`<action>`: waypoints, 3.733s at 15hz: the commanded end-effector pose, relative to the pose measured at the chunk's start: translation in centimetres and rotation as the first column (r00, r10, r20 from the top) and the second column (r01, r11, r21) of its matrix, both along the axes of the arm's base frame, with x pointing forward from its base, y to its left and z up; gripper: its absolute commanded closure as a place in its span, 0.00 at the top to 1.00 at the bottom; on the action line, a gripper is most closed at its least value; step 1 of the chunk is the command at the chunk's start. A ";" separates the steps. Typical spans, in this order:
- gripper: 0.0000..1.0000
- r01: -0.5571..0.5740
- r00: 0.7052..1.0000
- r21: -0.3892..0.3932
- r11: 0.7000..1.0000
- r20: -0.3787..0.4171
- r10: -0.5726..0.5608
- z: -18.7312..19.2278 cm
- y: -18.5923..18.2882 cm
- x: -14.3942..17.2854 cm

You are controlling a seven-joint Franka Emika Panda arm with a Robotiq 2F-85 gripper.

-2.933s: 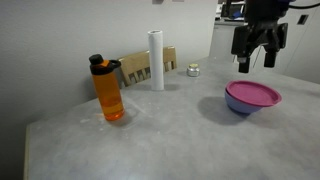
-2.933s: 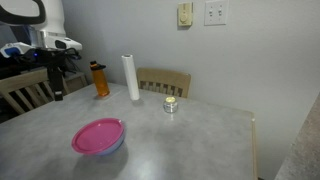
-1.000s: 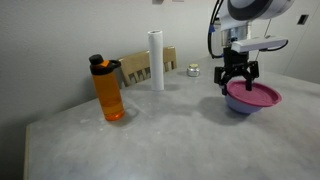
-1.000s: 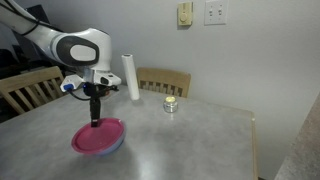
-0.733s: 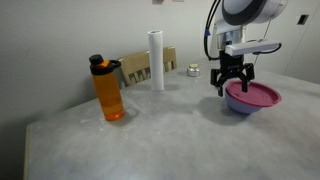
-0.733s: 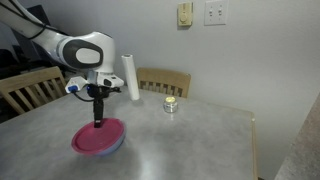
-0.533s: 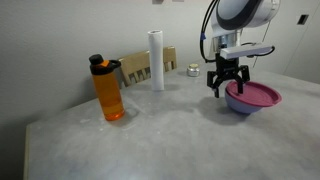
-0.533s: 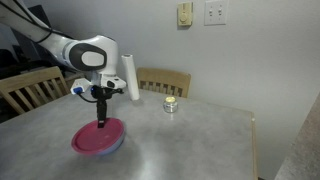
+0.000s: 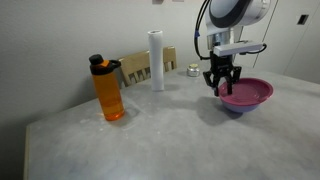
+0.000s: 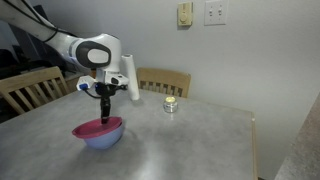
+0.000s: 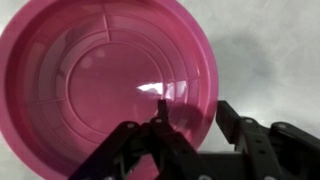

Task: Put the plate on the table

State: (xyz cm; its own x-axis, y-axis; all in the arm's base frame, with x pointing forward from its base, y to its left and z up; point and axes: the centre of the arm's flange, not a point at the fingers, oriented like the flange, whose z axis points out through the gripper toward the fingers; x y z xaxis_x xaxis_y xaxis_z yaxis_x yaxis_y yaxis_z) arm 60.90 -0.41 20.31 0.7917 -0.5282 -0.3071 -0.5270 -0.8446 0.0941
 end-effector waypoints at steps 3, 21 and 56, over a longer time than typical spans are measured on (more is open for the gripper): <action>0.10 0.009 1.000 0.003 1.000 -0.006 -0.009 0.4 -0.1 1.1; 0.03 -0.249 0.968 0.040 0.968 -0.006 0.249 6.3 12.4 1.1; 1.00 -0.665 0.727 0.202 0.719 -0.046 0.685 15.8 16.6 -5.2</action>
